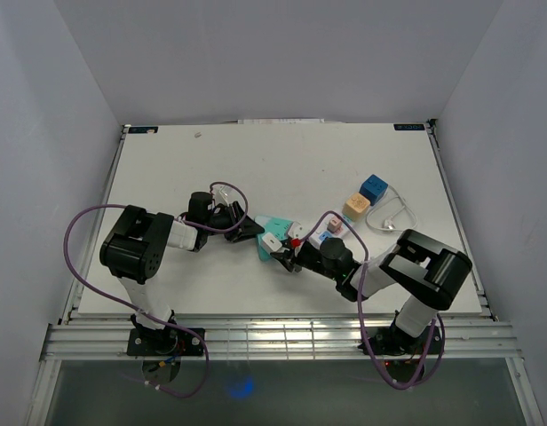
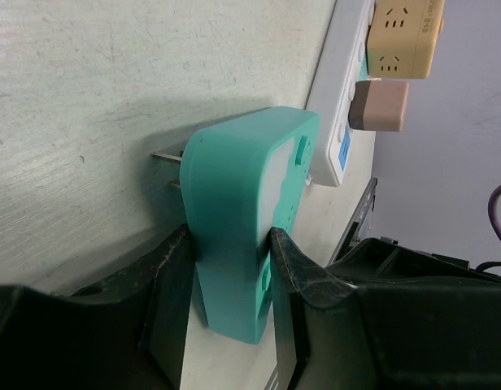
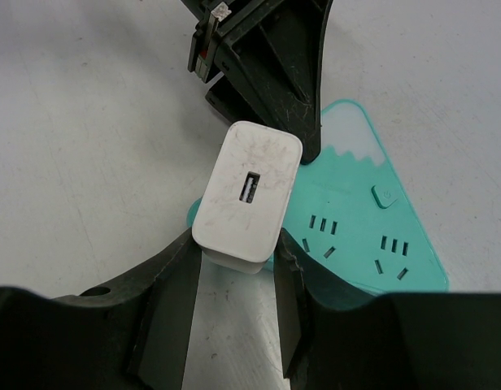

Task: Insert the plug

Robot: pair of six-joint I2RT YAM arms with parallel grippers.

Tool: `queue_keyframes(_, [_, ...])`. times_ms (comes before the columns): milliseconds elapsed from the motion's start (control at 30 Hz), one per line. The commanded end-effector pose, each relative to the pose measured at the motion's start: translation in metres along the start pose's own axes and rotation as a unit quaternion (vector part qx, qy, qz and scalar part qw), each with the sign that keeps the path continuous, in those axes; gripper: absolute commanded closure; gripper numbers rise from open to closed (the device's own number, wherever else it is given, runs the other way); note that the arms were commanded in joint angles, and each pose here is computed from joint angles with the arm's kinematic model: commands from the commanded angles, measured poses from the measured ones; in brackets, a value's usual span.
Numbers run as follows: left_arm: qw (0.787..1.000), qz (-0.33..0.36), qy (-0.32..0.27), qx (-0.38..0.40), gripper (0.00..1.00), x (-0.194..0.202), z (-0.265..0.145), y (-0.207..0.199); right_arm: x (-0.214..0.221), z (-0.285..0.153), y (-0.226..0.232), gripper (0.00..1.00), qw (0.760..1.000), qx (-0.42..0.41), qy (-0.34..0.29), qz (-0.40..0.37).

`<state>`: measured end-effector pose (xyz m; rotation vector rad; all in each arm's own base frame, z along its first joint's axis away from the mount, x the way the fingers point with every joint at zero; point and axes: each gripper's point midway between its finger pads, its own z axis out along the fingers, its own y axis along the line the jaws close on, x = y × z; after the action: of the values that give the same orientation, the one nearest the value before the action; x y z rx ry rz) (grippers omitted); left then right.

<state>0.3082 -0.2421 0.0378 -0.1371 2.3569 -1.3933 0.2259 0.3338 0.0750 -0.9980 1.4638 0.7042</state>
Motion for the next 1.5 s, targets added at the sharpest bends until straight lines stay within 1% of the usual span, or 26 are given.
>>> queue_keyframes(0, [0.994, -0.040, 0.041, -0.096, 0.64, 0.041, -0.004, 0.048, 0.025, -0.005, -0.013, 0.79, 0.998, 0.037, 0.054, 0.005])
queue_keyframes(67, [0.994, -0.039, 0.042, -0.095, 0.64, 0.040, -0.004, 0.048, 0.020, -0.005, -0.013, 0.71, 0.998, 0.038, 0.047, 0.006])
queue_keyframes(100, [0.994, -0.040, 0.044, -0.095, 0.64, 0.041, -0.003, 0.048, 0.016, -0.005, -0.013, 0.63, 0.998, 0.038, 0.043, 0.011])
queue_keyframes(167, [0.994, -0.039, 0.045, -0.093, 0.64, 0.041, -0.003, 0.048, 0.012, -0.004, -0.014, 0.55, 0.998, 0.039, 0.038, 0.016])
queue_keyframes(200, [0.994, -0.038, 0.047, -0.092, 0.64, 0.041, -0.002, 0.048, 0.006, -0.004, -0.015, 0.48, 0.999, 0.040, 0.030, 0.016])
queue_keyframes(233, [0.994, -0.039, 0.051, -0.089, 0.64, 0.041, -0.001, 0.047, 0.003, -0.005, -0.021, 0.45, 0.998, 0.058, 0.026, 0.015])
queue_keyframes(300, [0.994, -0.042, 0.055, -0.087, 0.64, 0.043, 0.000, 0.049, -0.005, -0.008, -0.022, 0.40, 0.998, 0.062, 0.009, 0.015])
queue_keyframes(433, [0.994, -0.042, 0.057, -0.086, 0.64, 0.042, 0.001, 0.050, -0.016, -0.010, -0.023, 0.34, 0.998, 0.061, -0.008, 0.012])
queue_keyframes(567, [0.994, -0.039, 0.056, -0.088, 0.64, 0.042, 0.000, 0.050, -0.026, -0.010, -0.022, 0.31, 0.998, 0.057, -0.024, 0.011])
queue_keyframes(667, [0.994, -0.039, 0.056, -0.089, 0.64, 0.041, 0.000, 0.050, -0.032, -0.012, -0.022, 0.24, 0.998, 0.057, -0.031, 0.010])
queue_keyframes(767, [0.994, -0.040, 0.058, -0.088, 0.64, 0.042, 0.001, 0.050, -0.043, -0.017, -0.022, 0.22, 0.997, 0.057, -0.048, 0.008])
queue_keyframes(800, [0.994, -0.040, 0.057, -0.088, 0.64, 0.041, 0.000, 0.050, -0.046, -0.018, -0.016, 0.22, 0.998, 0.040, -0.053, 0.007])
queue_keyframes(967, [0.994, -0.040, 0.057, -0.088, 0.64, 0.041, 0.000, 0.050, -0.062, -0.027, -0.015, 0.21, 0.997, 0.034, -0.073, -0.008])
queue_keyframes(1033, [0.994, -0.041, 0.058, -0.086, 0.64, 0.041, 0.001, 0.049, -0.065, -0.028, -0.012, 0.23, 0.997, 0.027, -0.077, -0.010])
queue_keyframes(1067, [0.994, -0.041, 0.059, -0.087, 0.64, 0.042, 0.001, 0.050, -0.068, -0.028, -0.012, 0.30, 0.996, 0.026, -0.081, -0.011])
queue_keyframes(1133, [0.994, -0.040, 0.058, -0.086, 0.64, 0.041, 0.001, 0.049, -0.068, -0.026, -0.012, 0.40, 0.997, 0.025, -0.077, -0.006])
queue_keyframes(1167, [0.994, -0.041, 0.058, -0.087, 0.64, 0.041, 0.000, 0.050, -0.071, -0.023, -0.012, 0.49, 0.997, 0.023, -0.078, -0.006])
queue_keyframes(1267, [0.994, -0.039, 0.057, -0.086, 0.64, 0.041, 0.000, 0.049, -0.070, -0.018, -0.011, 0.63, 0.997, 0.019, -0.072, -0.003])
queue_keyframes(1367, [0.994, -0.039, 0.056, -0.087, 0.64, 0.041, 0.000, 0.049, -0.065, -0.015, -0.009, 0.70, 0.998, 0.014, -0.062, 0.002])
queue_keyframes(1467, [0.994, -0.040, 0.058, -0.086, 0.64, 0.041, 0.000, 0.049, -0.062, -0.012, -0.010, 0.73, 0.998, 0.013, -0.057, 0.003])
